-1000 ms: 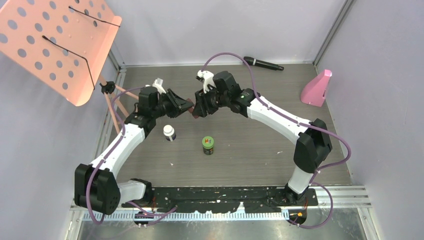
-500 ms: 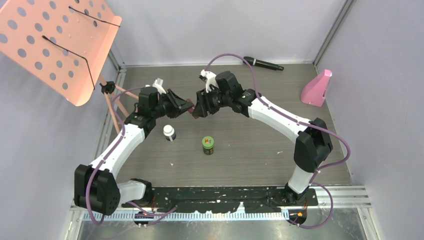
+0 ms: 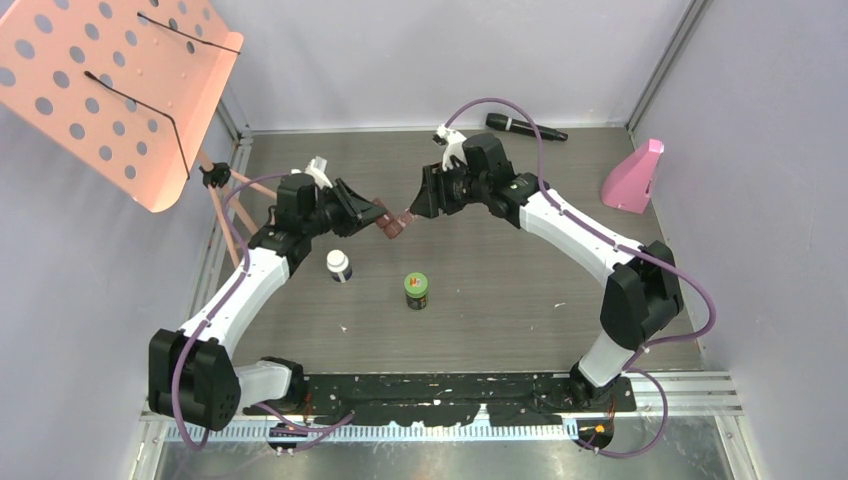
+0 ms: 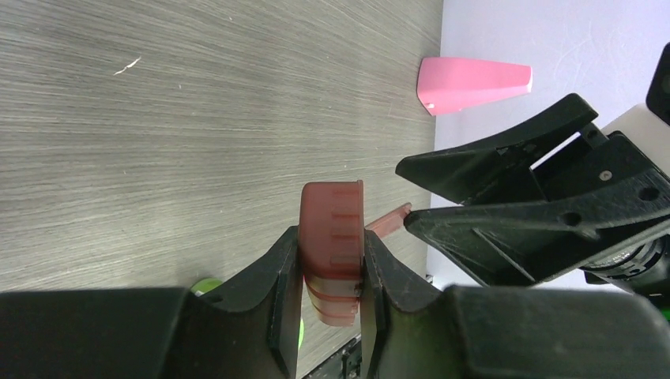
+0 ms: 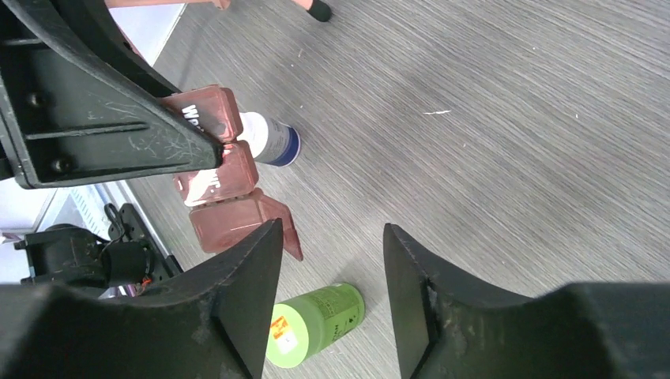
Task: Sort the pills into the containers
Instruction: Open the pill container.
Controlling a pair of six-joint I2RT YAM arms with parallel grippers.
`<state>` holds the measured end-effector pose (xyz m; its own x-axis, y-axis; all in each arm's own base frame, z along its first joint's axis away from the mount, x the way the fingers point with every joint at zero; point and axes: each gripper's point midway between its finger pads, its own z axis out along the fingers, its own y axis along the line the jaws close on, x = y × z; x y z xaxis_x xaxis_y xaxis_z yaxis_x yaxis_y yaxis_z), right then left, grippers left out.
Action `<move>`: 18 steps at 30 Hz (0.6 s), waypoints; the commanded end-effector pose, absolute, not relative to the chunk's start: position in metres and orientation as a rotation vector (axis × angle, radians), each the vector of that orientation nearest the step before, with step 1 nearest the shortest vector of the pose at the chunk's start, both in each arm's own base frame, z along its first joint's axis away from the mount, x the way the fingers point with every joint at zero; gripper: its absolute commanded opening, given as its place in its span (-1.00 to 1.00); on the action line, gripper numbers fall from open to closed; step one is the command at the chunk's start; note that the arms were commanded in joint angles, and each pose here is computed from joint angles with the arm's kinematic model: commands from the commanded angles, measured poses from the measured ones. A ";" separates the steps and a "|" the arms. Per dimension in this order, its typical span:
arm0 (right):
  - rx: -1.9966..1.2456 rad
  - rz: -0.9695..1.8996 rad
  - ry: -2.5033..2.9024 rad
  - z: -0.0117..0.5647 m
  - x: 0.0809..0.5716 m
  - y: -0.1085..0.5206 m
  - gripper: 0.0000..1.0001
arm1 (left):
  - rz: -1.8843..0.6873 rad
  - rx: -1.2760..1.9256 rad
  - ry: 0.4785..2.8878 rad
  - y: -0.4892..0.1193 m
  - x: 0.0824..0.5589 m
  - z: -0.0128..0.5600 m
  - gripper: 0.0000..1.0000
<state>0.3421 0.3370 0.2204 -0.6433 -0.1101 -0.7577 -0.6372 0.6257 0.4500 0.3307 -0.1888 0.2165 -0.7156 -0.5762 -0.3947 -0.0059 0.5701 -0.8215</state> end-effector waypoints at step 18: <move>-0.677 1.367 1.876 0.262 0.319 0.358 0.06 | -1.332 -0.217 1.916 -0.211 0.331 0.282 -1.00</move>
